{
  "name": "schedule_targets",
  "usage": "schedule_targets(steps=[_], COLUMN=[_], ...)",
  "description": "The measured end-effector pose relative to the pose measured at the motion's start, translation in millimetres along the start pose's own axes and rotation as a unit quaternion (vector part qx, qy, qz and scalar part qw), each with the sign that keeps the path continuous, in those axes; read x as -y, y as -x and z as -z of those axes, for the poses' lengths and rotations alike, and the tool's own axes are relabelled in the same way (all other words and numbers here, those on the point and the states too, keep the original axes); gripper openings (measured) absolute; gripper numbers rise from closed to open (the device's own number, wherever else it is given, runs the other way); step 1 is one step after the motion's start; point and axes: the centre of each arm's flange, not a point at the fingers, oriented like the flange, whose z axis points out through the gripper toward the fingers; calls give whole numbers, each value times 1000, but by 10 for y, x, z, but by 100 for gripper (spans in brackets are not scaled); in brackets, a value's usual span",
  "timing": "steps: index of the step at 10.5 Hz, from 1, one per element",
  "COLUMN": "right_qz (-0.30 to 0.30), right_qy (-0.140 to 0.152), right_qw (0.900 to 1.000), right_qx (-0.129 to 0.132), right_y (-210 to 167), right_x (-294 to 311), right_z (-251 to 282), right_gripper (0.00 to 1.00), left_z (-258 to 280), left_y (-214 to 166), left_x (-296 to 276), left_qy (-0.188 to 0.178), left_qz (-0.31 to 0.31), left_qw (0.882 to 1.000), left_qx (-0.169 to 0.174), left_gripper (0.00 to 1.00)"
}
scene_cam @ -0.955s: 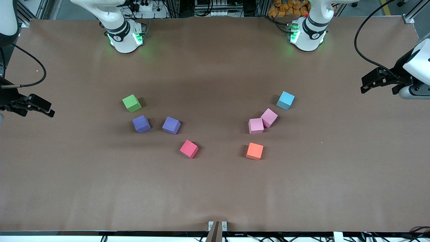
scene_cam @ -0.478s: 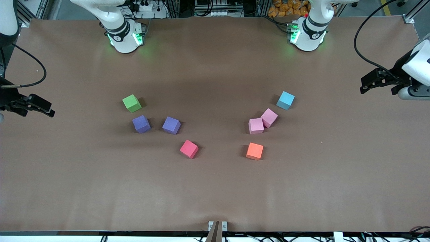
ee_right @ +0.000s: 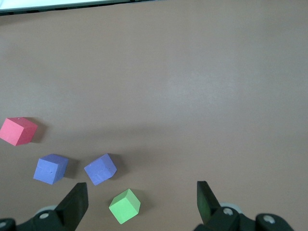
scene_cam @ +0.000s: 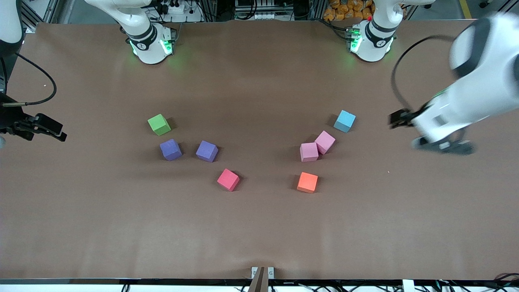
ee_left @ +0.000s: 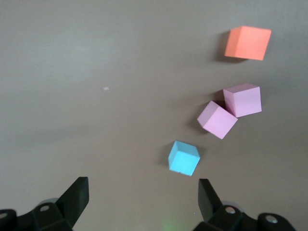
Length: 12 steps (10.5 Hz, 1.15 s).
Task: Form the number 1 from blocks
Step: 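Reach the left gripper down and grasp a pink cube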
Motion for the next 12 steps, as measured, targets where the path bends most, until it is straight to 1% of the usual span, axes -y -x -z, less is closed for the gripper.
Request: schedule_targets(steps=[1,3,5,6,9,11,12], right_qz=[0,1,1,1,1,0,-1], right_qy=[0,0,0,0,0,0,1], right_qw=[1000,1000,1000,1000,1000,1000,1000], right_qx=[0,0,0,0,-1,-4,-2], right_y=[0,0,0,0,0,13,37], right_x=[3,8,11,12,7,-1,-19], right_z=[-2,-3,-4,-4,12,57,89], right_gripper=[100,100,100,100,100,100,100], left_z=[-359,-1018,-1524,-1676,-1979,-2227,-2373], left_y=[-196,-462,-584,-603,-635,-624,-618], left_x=[-244,-638,-977,-1108,-1541,-1829,-1942], left_qy=[-2,-8,-13,-15,-17,-21,-22], left_qz=[-14,-33,-35,-34,5,49,76], left_qw=[1000,999,999,999,1000,999,997], left_qx=[12,32,34,34,12,8,8], left_gripper=[100,100,100,100,100,100,100])
